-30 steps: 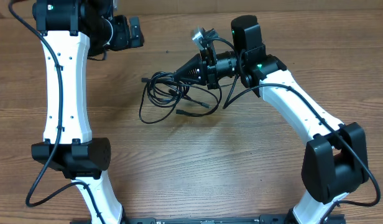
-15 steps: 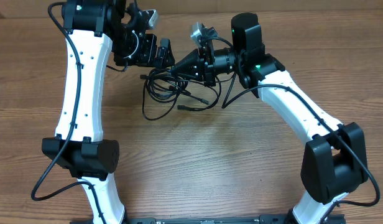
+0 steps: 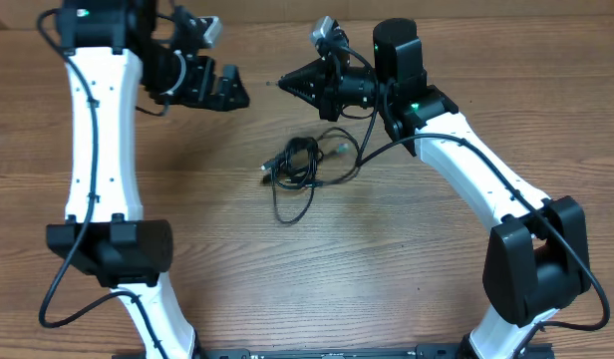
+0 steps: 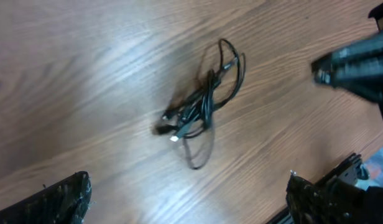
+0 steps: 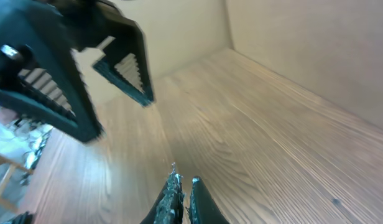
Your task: Untangle cables
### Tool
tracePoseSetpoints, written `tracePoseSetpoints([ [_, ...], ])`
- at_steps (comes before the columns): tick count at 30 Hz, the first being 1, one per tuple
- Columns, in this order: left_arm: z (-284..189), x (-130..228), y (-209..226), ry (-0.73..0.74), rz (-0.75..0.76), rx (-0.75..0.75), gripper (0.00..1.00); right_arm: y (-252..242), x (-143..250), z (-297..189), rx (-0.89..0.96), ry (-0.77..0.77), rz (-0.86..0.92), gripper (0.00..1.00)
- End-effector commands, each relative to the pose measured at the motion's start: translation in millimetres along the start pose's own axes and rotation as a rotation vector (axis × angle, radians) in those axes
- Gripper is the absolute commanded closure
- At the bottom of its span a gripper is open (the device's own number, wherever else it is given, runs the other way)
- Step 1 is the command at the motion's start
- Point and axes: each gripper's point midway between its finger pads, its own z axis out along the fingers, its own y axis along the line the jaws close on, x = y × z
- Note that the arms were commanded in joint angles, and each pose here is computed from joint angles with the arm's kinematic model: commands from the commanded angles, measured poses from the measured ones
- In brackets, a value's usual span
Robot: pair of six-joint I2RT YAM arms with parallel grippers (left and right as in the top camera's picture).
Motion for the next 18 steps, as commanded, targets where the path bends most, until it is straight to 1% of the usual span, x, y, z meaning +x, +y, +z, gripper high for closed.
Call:
tracePoseSetpoints([
  [1,-1,1,-3,-0.007,0.129,0.028,0.0,-7,-13,-5,0.063,-0.013,0.016,0.95],
  [4,1,6,11,0.029,0.135,-0.045,0.0,-8,-2,-5,0.066,0.024,0.057,0.9],
  [5,3,8,15,0.043,0.132,-0.063,0.0,-9,2,-5,0.075,0.039,0.075,0.82],
  [6,4,10,16,0.051,0.129,-0.065,0.0,-11,5,-5,0.087,0.047,0.088,0.79],
  [7,7,12,17,0.061,0.123,-0.061,0.0,-17,10,-6,0.128,0.062,0.139,0.78],
  [8,9,13,18,0.067,0.12,-0.059,0.0,-22,13,-7,0.159,0.068,0.18,0.73],
  [9,11,14,19,0.074,0.116,-0.057,0.0,-27,16,-8,0.193,0.073,0.218,0.57],
  [10,13,14,20,0.079,0.114,-0.055,0.0,-35,19,-10,0.241,0.076,0.267,0.48],
  [11,15,14,21,0.081,0.111,-0.052,0.0,-42,21,-12,0.285,0.074,0.305,0.47],
  [12,17,14,20,0.081,0.11,-0.047,0.0,-46,22,-13,0.315,0.07,0.334,0.43],
  [13,18,14,20,0.081,0.109,-0.041,0.0,-50,23,-15,0.342,0.064,0.363,0.35],
  [14,20,14,20,0.079,0.108,-0.032,0.0,-54,23,-16,0.363,0.057,0.392,0.33],
  [18,30,16,17,0.089,0.097,0.01,0.0,-65,31,-21,0.454,0.045,0.519,0.32],
])
